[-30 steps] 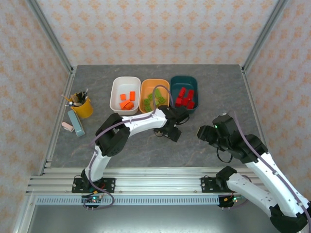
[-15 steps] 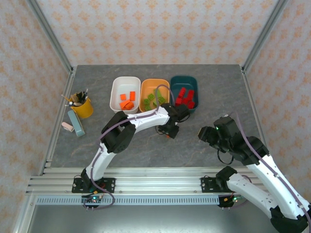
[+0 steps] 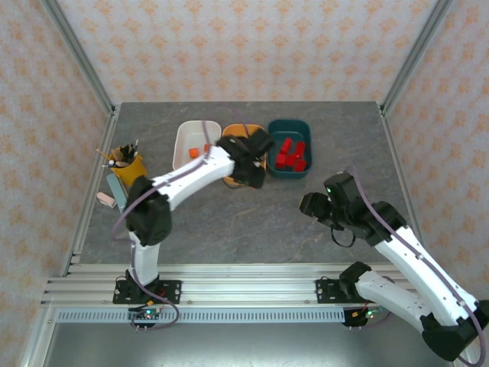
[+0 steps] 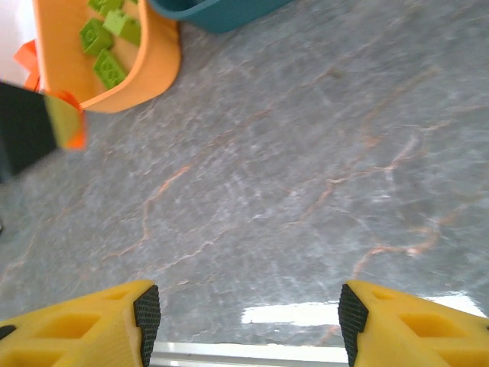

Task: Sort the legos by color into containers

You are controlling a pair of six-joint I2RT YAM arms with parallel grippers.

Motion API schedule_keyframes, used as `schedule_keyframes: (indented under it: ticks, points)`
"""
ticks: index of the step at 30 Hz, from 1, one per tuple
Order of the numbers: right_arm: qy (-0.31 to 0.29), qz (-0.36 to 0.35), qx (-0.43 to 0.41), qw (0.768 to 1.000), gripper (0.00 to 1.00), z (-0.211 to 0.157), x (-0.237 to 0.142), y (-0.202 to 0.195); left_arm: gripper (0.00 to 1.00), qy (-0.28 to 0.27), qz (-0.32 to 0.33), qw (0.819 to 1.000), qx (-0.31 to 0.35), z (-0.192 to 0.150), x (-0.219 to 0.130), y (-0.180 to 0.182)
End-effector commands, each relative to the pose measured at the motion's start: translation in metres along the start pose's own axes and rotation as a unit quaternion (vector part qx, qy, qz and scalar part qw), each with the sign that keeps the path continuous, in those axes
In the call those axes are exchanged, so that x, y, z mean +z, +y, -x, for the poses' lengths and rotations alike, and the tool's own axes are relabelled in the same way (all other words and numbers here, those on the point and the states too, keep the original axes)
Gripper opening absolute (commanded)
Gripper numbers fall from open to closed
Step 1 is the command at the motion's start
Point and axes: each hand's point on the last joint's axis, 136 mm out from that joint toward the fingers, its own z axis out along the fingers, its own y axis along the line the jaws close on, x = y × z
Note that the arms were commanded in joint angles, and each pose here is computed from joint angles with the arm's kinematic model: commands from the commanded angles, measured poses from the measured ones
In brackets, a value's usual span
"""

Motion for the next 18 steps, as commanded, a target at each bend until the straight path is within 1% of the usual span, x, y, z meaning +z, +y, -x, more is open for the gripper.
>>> schedule_keyframes:
  ticks: [1, 4, 6, 8, 10, 12, 14, 18]
  points:
    - [0.0, 0.09, -0.029, 0.995, 0.65, 0.017, 0.003, 0.053, 0.39, -0.015, 0.037, 0.998, -0.056, 0.019, -0.019, 0.056]
    - [0.0, 0.131, -0.031, 0.991, 0.65, 0.029, 0.015, 0.083, 0.39, -0.035, 0.053, 0.993, -0.103, 0.044, -0.019, 0.099]
    - [-0.013, 0.157, -0.024, 0.987, 0.65, 0.042, 0.021, 0.101, 0.39, -0.041, 0.066, 0.987, -0.141, 0.061, -0.008, 0.128]
    - [-0.044, 0.19, -0.012, 0.981, 0.65, 0.061, 0.027, 0.122, 0.39, -0.051, 0.082, 0.979, -0.18, 0.078, 0.003, 0.158]
    - [-0.084, 0.226, -0.002, 0.97, 0.66, 0.079, 0.031, 0.138, 0.39, -0.061, 0.094, 0.973, -0.204, 0.092, 0.015, 0.18]
    - [-0.124, 0.25, 0.008, 0.96, 0.66, 0.098, 0.035, 0.15, 0.39, -0.065, 0.102, 0.968, -0.221, 0.105, 0.027, 0.197]
    - [-0.151, 0.261, 0.011, 0.953, 0.67, 0.112, 0.044, 0.158, 0.39, -0.063, 0.111, 0.964, -0.235, 0.115, 0.041, 0.212]
    - [-0.175, 0.274, 0.005, 0.946, 0.68, 0.128, 0.053, 0.173, 0.39, -0.056, 0.135, 0.956, -0.253, 0.124, 0.062, 0.238]
